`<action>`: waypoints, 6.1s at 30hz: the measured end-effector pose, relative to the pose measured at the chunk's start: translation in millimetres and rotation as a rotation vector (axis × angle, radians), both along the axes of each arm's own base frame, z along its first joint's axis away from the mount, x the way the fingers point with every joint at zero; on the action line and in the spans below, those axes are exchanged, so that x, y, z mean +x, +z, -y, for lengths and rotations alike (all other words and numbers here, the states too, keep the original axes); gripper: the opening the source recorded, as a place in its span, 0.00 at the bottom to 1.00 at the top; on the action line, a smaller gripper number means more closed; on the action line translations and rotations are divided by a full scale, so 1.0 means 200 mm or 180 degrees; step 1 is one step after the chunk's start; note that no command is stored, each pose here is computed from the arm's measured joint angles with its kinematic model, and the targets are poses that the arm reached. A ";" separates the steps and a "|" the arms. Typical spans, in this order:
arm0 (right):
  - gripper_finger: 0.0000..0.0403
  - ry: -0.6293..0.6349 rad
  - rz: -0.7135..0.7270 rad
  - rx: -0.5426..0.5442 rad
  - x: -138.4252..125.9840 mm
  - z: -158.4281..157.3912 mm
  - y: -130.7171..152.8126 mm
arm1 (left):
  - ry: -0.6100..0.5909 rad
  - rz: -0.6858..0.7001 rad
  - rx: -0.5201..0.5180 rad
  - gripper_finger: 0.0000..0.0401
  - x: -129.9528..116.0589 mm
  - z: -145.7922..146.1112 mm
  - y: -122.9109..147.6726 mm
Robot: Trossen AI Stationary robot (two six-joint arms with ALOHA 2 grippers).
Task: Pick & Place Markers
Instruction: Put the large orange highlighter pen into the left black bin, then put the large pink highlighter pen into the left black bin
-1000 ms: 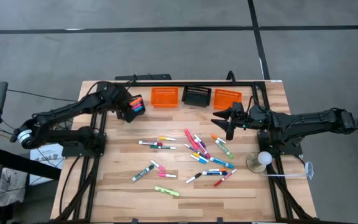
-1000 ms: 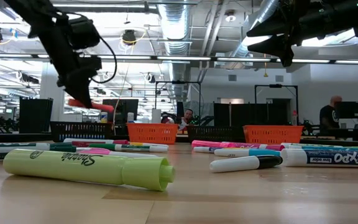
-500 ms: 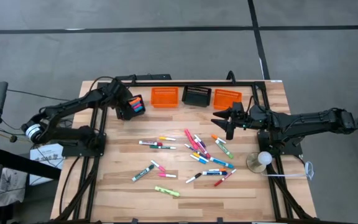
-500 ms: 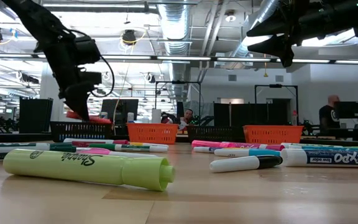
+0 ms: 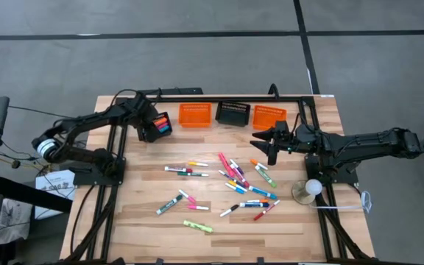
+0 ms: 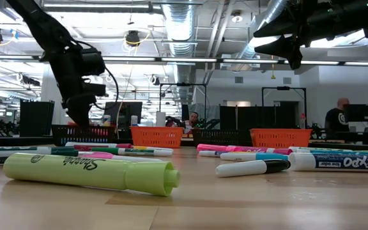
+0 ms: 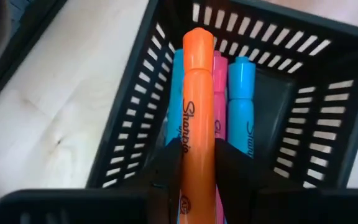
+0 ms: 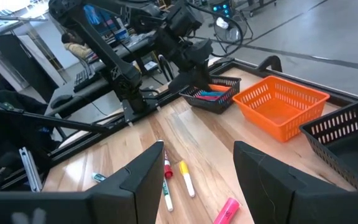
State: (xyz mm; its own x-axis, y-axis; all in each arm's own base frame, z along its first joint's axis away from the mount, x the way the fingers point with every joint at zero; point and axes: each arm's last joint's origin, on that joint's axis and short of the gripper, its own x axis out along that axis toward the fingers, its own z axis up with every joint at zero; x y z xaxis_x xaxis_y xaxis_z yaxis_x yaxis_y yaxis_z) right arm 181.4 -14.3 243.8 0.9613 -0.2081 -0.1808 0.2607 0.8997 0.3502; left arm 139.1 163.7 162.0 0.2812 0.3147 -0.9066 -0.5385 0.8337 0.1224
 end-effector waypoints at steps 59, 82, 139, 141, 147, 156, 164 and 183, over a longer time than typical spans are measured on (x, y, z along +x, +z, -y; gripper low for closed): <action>0.50 0.0730 -0.2011 0.0102 0.69 0.02 -0.10 | -0.0317 0.2086 0.0088 0.55 0.02 0.54 0.48; 0.62 0.0697 -0.3233 0.0409 0.98 0.04 -0.39 | -0.0610 0.1972 -0.0033 0.53 0.04 0.61 0.47; 0.13 0.0063 -0.3074 0.0700 1.18 0.18 -0.46 | -0.0737 0.1933 0.0066 0.53 0.04 0.61 0.47; 0.14 0.0076 -0.3023 0.0732 1.20 0.20 -0.43 | -0.0737 0.1933 0.0066 0.53 0.04 0.61 0.47; 0.13 0.0264 -0.2742 0.0918 1.25 0.26 -0.32 | -0.0736 0.1933 0.0065 0.53 0.04 0.61 0.47; 0.13 0.0986 -0.1998 0.1222 1.33 0.37 -0.15 | -0.0739 0.1936 0.0020 0.53 0.04 0.61 0.46; 0.13 0.1752 -0.0877 0.1204 1.41 0.44 -0.01 | -0.0802 0.2102 -0.0272 0.53 0.04 0.62 0.47; 0.13 0.2078 0.0833 0.0584 1.45 0.48 0.28 | -0.0733 0.3151 -0.0367 0.53 0.10 0.61 0.61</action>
